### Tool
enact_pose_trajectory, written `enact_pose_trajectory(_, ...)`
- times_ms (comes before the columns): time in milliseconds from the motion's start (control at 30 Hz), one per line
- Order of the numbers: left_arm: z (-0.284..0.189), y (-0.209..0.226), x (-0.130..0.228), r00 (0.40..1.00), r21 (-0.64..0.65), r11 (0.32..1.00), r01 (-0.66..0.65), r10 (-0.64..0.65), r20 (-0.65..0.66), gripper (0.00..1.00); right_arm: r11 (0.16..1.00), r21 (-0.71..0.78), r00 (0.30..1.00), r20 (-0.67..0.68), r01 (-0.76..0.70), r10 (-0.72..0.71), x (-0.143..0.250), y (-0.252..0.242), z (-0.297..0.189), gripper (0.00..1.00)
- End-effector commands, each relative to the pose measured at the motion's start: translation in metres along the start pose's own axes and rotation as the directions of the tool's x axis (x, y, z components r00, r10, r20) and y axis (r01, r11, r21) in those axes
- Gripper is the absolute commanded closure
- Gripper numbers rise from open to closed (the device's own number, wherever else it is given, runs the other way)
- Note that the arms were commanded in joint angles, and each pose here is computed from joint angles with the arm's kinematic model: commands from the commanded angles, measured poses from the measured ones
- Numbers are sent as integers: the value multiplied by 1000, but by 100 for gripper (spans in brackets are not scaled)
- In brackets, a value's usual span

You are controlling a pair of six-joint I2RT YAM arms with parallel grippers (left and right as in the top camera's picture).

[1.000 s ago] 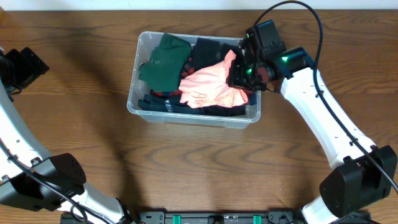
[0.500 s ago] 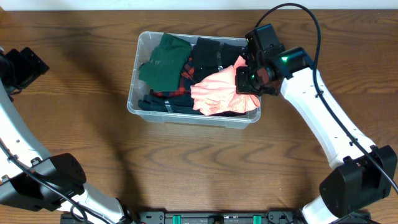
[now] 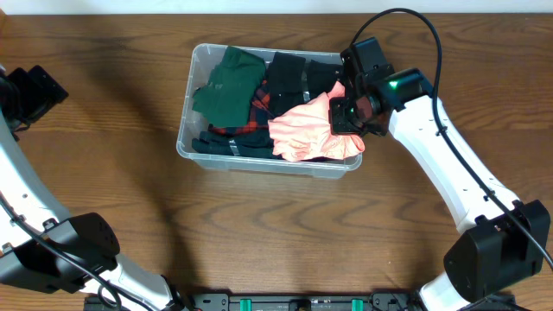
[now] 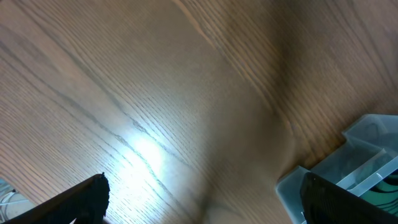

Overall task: Pack container
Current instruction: 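Lower the pink shirt into the bin's right side and press it down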

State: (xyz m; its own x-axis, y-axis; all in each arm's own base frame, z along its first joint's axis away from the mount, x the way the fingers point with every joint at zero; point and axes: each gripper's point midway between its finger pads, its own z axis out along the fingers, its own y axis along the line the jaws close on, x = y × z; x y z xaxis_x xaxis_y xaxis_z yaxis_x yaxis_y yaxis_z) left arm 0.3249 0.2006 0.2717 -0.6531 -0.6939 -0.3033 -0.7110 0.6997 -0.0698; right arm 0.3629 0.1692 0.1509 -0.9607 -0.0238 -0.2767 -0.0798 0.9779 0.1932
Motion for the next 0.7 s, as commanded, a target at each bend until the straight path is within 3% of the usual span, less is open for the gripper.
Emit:
enact_pose_trajectory(0,2,1,1,1000,-4,1000,12,-12,-8,2,998,35,999,-9,54,-54,4,-4,4,87)
enact_pose_trajectory(133,2,1,1,1000,-4,1000,12,-12,-8,2,997,38,998,-10,70,-69,4,-5,4,73)
enact_pose_trajectory(467,2,1,1,1000,-4,1000,12,-12,-8,2,991,85,995,2,102,-102,1,-13,3,53)
enact_pose_trajectory(667,2,1,1,1000,-4,1000,12,-12,-8,2,980,106,984,40,169,-174,-10,-14,3,48)
